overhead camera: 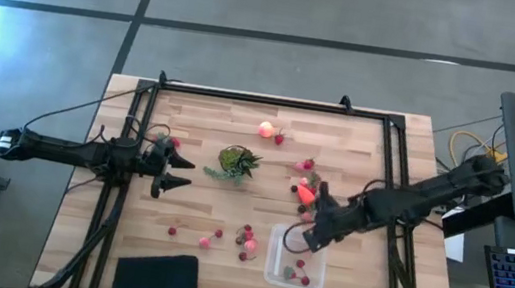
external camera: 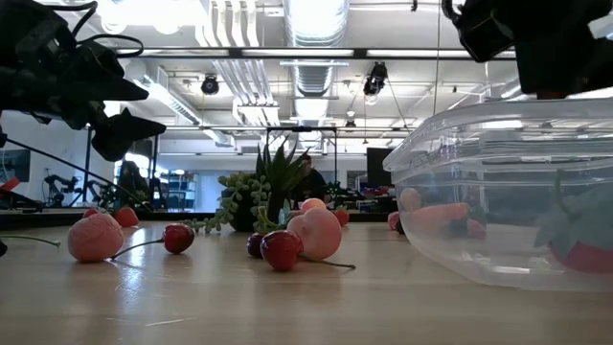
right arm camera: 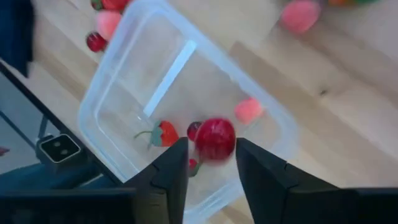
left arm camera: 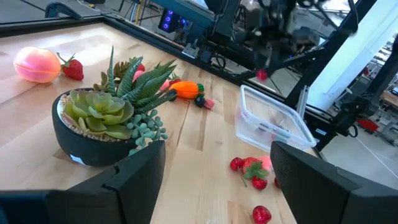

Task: Pick and placing Produce into tupperware
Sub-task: Put the cherry into the bin, then put the carrot into the bin

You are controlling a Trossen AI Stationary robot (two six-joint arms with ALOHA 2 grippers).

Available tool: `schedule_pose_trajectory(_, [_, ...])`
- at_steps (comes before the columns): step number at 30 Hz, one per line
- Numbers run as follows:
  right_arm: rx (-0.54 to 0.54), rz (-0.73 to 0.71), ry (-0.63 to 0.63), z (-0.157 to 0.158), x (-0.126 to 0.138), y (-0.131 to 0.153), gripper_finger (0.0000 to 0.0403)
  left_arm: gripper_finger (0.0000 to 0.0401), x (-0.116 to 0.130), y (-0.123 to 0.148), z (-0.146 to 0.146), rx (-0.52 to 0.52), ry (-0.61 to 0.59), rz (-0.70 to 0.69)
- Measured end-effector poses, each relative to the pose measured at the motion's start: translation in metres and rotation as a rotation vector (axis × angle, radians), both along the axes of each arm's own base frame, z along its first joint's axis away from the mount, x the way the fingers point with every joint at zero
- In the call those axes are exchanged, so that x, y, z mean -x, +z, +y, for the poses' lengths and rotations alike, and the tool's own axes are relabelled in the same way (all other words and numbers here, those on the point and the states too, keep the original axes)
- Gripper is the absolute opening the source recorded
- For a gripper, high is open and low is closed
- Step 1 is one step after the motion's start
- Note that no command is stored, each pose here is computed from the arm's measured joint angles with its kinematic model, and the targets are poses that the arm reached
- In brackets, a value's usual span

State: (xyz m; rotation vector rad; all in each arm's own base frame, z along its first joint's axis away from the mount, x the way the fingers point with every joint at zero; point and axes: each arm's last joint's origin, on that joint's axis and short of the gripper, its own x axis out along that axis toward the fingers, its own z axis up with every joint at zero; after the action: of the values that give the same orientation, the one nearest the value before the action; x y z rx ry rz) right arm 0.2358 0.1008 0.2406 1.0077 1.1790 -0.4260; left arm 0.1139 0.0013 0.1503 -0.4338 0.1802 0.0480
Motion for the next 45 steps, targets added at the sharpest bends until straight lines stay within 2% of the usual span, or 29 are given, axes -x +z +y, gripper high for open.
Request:
schedule_pose_trajectory(6, [-0.038, 0.002, -0.024, 0.016, -0.016, -0.018, 0.0177, 0.0277, 0.0, 0.0, 0.0, 0.0, 0.0, 0.0])
schedule_pose_trajectory(9, [-0.011, 0.013, -0.035, 0.016, -0.022, -0.021, 0.0193, 0.0277, 0.0, 0.0, 0.0, 0.0, 0.0, 0.0])
schedule_pose_trajectory(13, [0.106, 0.042, -0.064, 0.003, -0.025, -0.007, 0.0204, 0.0277, 0.0, 0.0, 0.0, 0.0, 0.0, 0.0])
schedule_pose_trajectory(16, [0.234, 0.171, -0.078, -0.018, -0.019, 0.007, 0.0205, 0.0277, 0.0, 0.0, 0.0, 0.0, 0.0, 0.0])
schedule_pose_trajectory(19, [0.286, 0.271, -0.039, -0.042, -0.017, 0.013, 0.0205, 0.0277, 0.0, 0.0, 0.0, 0.0, 0.0, 0.0])
schedule_pose_trajectory(25, [0.262, 0.208, 0.011, -0.081, -0.031, 0.007, 0.0206, 0.0276, 0.0, 0.0, 0.0, 0.0, 0.0, 0.0])
schedule_pose_trajectory(29, [0.256, 0.25, 0.059, -0.098, -0.04, -0.008, 0.0206, 0.0277, 0.0, 0.0, 0.0, 0.0, 0.0, 0.0])
schedule_pose_trajectory(35, [0.235, 0.352, 0.214, -0.102, -0.056, -0.043, 0.0206, 0.0277, 0.0, 0.0, 0.0, 0.0, 0.0, 0.0])
schedule_pose_trajectory(39, [0.236, 0.396, 0.221, -0.104, -0.064, -0.06, 0.0206, 0.0277, 0.0, 0.0, 0.0, 0.0, 0.0, 0.0])
schedule_pose_trajectory(45, [0.233, 0.34, 0.203, -0.104, -0.077, -0.069, 0.0206, 0.0277, 0.0, 0.0, 0.0, 0.0, 0.0, 0.0])
